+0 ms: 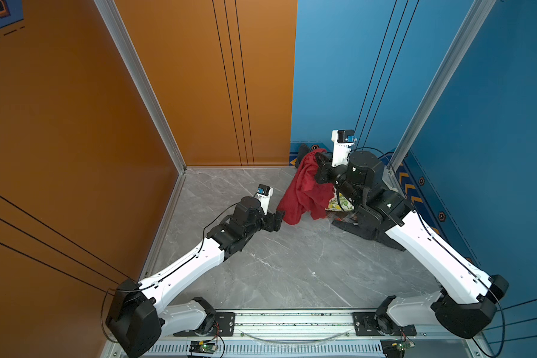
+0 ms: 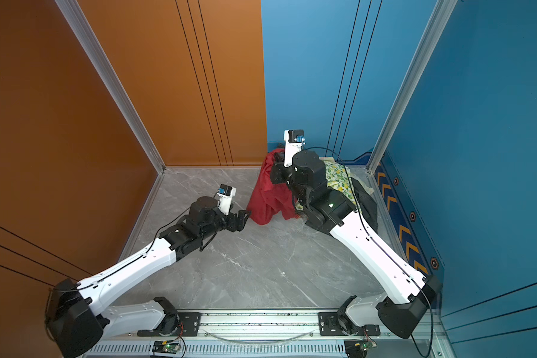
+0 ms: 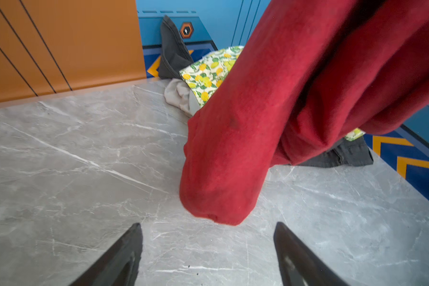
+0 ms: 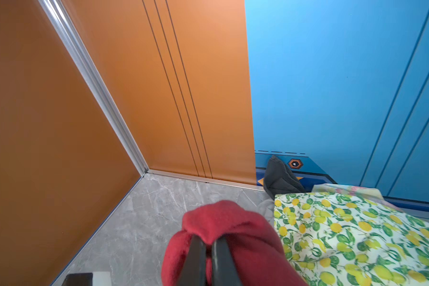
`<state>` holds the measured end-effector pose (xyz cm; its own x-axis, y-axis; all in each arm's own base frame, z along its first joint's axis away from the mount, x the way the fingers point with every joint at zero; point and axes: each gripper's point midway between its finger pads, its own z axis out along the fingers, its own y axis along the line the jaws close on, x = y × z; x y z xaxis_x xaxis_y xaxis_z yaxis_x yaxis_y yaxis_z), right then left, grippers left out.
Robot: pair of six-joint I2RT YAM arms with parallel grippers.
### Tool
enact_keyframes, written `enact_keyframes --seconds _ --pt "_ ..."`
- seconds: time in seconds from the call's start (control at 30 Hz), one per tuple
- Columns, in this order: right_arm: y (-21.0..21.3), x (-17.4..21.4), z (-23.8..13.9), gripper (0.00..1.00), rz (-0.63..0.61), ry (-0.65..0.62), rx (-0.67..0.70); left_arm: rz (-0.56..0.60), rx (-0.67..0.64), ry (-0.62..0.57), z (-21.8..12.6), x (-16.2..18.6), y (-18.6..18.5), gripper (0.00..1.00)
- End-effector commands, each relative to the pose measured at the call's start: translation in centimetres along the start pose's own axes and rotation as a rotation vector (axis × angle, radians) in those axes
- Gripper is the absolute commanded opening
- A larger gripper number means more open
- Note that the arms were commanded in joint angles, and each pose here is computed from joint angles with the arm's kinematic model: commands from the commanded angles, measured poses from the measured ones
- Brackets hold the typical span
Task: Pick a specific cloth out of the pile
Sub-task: 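Grasp the dark red cloth with the right gripper and pull it out, then lift the red cloth toward the left gripper while the left gripper grasps it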
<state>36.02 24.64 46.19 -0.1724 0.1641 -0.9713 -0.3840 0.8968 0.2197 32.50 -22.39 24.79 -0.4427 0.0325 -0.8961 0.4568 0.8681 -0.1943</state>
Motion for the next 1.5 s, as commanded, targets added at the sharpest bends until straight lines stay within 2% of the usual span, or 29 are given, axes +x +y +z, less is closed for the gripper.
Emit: enact_keyframes --seconds 0.0,0.1,0.13,0.33,0.57,0.73,0.77,0.83,0.9,0.93,0.97,1.0,1.3,1.33,1.47 --pt "3.3 -3.1 0.4 0.00 0.011 -0.118 -0.112 0.024 -0.017 -0.142 -2.0 -3.0 0.6 0.84" --pt "4.8 -2.2 1.7 0.00 0.006 -0.104 -0.136 0.041 -0.017 -0.212 -3.3 -4.2 0.7 0.85" --pt "5.2 -1.9 2.0 0.00 0.006 -0.100 -0.143 0.037 -0.019 -0.233 -3.7 -4.6 0.7 0.90" --pt "7.2 -1.1 2.5 0.00 0.017 -0.093 -0.199 0.039 -0.002 -0.282 -4.3 -6.2 0.0 0.93" --pt "7.9 -1.5 1.0 0.00 0.060 -0.099 -0.252 0.072 0.004 -0.368 -2.7 -8.7 -0.4 0.96" --pt "7.6 -1.3 -0.3 0.00 0.100 -0.099 -0.271 0.095 0.050 -0.477 -1.7 -12.1 -1.9 0.92" --pt "7.6 -1.3 -0.5 0.00 0.106 -0.098 -0.273 0.097 0.049 -0.488 -1.4 -12.6 -1.9 0.89" --pt "7.5 -1.4 -1.1 0.00 0.118 -0.098 -0.282 0.112 0.059 -0.515 -0.7 -13.9 -2.0 0.59" --pt "7.3 -1.3 -1.6 0.00 0.123 -0.096 -0.285 0.121 0.095 -0.546 -0.6 -15.0 -2.5 0.35" --pt "7.1 -1.2 -1.8 0.00 0.125 -0.094 -0.283 0.118 0.104 -0.546 -0.3 -15.0 -2.6 0.17" --pt "7.0 -1.1 -1.9 0.00 0.127 -0.095 -0.280 0.111 0.118 -0.583 -0.9 -16.5 -2.9 0.07" --pt "6.8 -1.0 -2.0 0.00 0.129 -0.094 -0.274 0.107 0.133 -0.596 -1.0 -17.0 -3.1 0.01" --pt "4.7 1.1 -1.9 0.00 0.094 -0.057 -0.206 0.107 0.136 -0.611 -2.7 -19.2 -2.8 0.00" --pt "4.5 1.4 -1.9 0.03 0.091 -0.055 -0.203 0.108 0.135 -0.601 -2.7 -19.2 -2.7 0.00" --pt "3.9 2.8 -2.0 0.34 0.071 -0.049 -0.199 0.107 0.125 -0.579 -3.3 -19.6 -1.9 0.00"
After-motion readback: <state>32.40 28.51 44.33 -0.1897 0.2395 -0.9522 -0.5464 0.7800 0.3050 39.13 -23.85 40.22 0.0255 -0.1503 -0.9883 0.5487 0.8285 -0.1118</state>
